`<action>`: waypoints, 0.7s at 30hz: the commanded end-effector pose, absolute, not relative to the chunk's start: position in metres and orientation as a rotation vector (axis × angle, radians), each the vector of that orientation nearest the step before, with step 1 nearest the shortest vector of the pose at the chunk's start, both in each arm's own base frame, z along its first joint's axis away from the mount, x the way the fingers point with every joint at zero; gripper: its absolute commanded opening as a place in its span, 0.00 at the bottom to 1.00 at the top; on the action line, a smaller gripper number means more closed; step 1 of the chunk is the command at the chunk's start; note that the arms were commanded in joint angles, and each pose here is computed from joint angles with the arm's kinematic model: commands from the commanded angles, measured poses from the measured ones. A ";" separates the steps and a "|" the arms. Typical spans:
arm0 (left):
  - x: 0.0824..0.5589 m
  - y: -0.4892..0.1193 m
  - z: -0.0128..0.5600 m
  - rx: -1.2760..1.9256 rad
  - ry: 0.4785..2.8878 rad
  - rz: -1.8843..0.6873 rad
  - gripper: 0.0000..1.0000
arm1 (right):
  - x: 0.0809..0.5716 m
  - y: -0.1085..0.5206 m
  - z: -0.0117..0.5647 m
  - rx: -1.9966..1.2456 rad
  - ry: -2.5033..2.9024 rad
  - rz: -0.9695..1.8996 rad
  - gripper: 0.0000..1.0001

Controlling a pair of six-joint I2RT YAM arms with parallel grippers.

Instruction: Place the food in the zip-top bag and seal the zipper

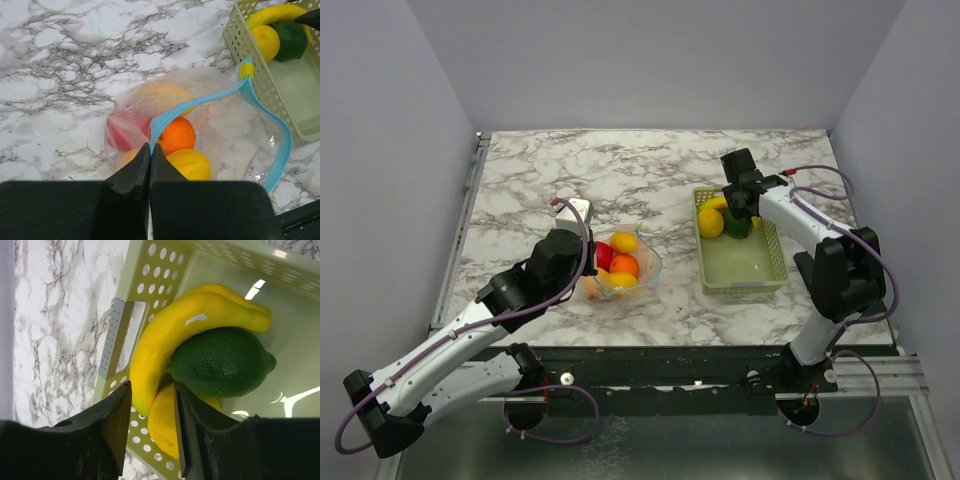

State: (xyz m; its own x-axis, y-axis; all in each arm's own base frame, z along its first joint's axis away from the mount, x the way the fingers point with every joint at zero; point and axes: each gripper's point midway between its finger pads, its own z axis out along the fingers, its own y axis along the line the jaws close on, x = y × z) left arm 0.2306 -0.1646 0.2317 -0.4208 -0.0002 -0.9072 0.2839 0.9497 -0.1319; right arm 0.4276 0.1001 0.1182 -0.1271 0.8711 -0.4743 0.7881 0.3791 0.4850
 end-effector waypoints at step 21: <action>0.235 -0.171 0.225 0.210 2.004 -0.365 0.00 | 0.448 0.081 0.066 1.649 1.874 0.158 0.48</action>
